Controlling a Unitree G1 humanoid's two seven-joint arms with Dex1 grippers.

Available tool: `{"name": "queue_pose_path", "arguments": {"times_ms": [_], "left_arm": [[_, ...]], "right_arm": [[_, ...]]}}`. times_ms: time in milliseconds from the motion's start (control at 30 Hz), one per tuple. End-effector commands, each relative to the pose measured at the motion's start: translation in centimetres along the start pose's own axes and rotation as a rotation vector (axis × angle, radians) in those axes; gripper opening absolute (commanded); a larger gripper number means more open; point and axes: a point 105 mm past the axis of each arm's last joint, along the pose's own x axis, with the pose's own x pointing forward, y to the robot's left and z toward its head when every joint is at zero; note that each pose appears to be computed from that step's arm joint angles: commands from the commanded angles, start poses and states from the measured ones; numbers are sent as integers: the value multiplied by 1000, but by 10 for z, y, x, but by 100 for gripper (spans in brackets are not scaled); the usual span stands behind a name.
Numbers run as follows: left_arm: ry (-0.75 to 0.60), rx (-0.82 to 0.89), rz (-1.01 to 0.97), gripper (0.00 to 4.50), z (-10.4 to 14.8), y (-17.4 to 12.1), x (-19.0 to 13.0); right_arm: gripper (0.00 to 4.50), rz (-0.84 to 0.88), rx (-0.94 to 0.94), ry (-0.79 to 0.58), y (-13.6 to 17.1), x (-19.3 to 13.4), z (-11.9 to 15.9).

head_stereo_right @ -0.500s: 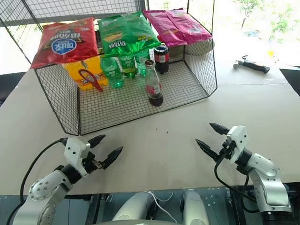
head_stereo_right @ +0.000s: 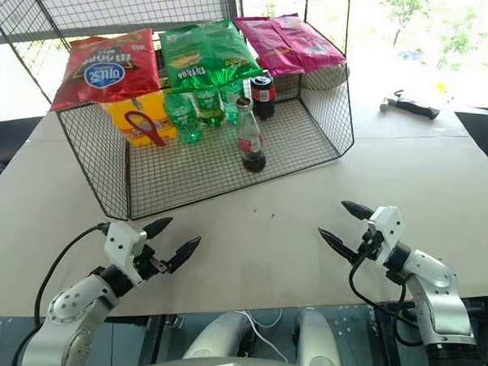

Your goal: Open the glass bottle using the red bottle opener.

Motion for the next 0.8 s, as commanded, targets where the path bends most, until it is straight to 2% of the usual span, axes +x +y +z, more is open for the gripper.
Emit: {"name": "queue_pose_path", "arguments": {"times_ms": [33,200,300,433,633,800], "left_arm": [[-44,24,-1,450,12,-1,-1],[-66,24,12,450,15,0,-1],[-130,18,69,450,28,8,3],[-245,-26,181,450,54,28,11],[-372,-24,264,450,90,46,22],[-480,-11,420,450,122,71,33]], "right_arm": [[447,-13,-33,-18,-4,-4,7],[447,-12,-30,-19,-4,-4,7],[447,14,-32,-35,1,1,14],[447,79,-20,-103,15,17,35],[447,146,-15,-205,31,40,74],[447,190,-31,-293,41,55,110]]}}
